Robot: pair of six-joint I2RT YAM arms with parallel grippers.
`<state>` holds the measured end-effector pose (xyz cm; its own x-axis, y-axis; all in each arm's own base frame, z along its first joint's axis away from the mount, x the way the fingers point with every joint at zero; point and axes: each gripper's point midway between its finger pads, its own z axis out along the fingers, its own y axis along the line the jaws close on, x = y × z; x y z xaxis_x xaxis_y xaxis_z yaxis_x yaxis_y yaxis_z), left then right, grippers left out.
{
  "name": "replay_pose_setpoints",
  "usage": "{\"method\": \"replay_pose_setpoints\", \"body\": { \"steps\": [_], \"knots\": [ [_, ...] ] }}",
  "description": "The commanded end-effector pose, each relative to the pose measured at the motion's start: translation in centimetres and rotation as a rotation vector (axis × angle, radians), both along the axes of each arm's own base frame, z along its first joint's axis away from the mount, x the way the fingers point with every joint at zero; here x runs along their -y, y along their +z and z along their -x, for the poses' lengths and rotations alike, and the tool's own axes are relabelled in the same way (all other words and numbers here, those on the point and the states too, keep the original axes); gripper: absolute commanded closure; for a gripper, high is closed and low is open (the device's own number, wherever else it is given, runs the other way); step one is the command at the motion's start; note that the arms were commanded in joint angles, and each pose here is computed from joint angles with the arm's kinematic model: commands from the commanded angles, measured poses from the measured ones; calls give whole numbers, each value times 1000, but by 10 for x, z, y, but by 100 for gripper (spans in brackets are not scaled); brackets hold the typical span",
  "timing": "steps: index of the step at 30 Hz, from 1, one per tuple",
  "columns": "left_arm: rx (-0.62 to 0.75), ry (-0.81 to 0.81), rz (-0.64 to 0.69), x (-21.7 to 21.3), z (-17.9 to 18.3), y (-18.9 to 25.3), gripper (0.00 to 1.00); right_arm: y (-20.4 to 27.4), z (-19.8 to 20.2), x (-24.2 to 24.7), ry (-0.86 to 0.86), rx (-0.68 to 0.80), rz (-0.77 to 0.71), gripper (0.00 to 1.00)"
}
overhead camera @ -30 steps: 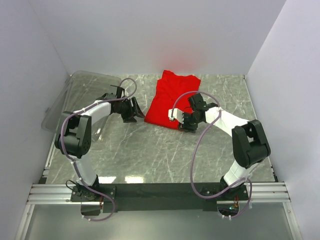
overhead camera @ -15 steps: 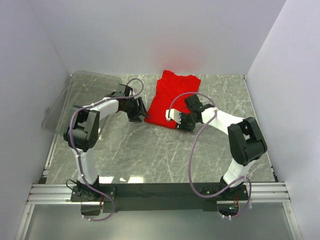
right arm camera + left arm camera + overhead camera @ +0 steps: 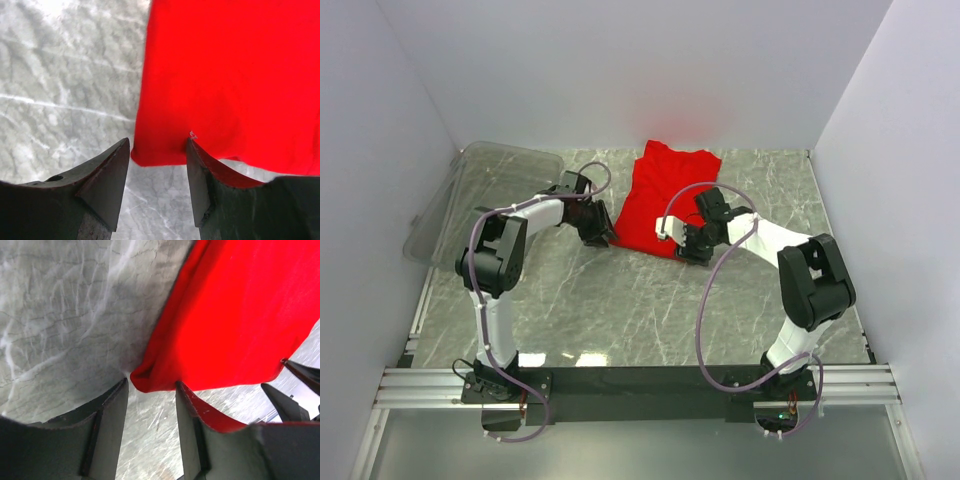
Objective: Fold and stack the t-shirts
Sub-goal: Fold the tshirt
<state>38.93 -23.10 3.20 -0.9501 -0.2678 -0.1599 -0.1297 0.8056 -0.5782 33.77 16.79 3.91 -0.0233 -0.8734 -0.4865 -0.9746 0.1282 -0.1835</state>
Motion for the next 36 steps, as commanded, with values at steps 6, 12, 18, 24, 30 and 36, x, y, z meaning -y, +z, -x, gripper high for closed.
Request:
{"method": "replay_pose_setpoints", "body": {
  "steps": [6, 12, 18, 24, 30, 36],
  "knots": [
    [5, 27, -18, 5, -12, -4, 54, 19, 16, -2, 106, -18, -71, 43],
    [-12, 27, -34, 5, -12, -13, 65, 20, 14, -5, 116, -24, -76, 43],
    [15, 26, -28, 5, -13, -8, 89, 23, 31, -5, 238, -51, -96, 42],
    [41, 18, -15, 7, -17, 4, 99, 22, 21, -5, 262, -30, -89, 42],
    [40, 10, 3, 10, -16, 8, 99, 9, -5, 1, 190, -11, -21, 42],
    [39, 6, 13, 12, -16, 9, 99, -4, 2, 1, 216, -29, 31, 43]
  ]
}}
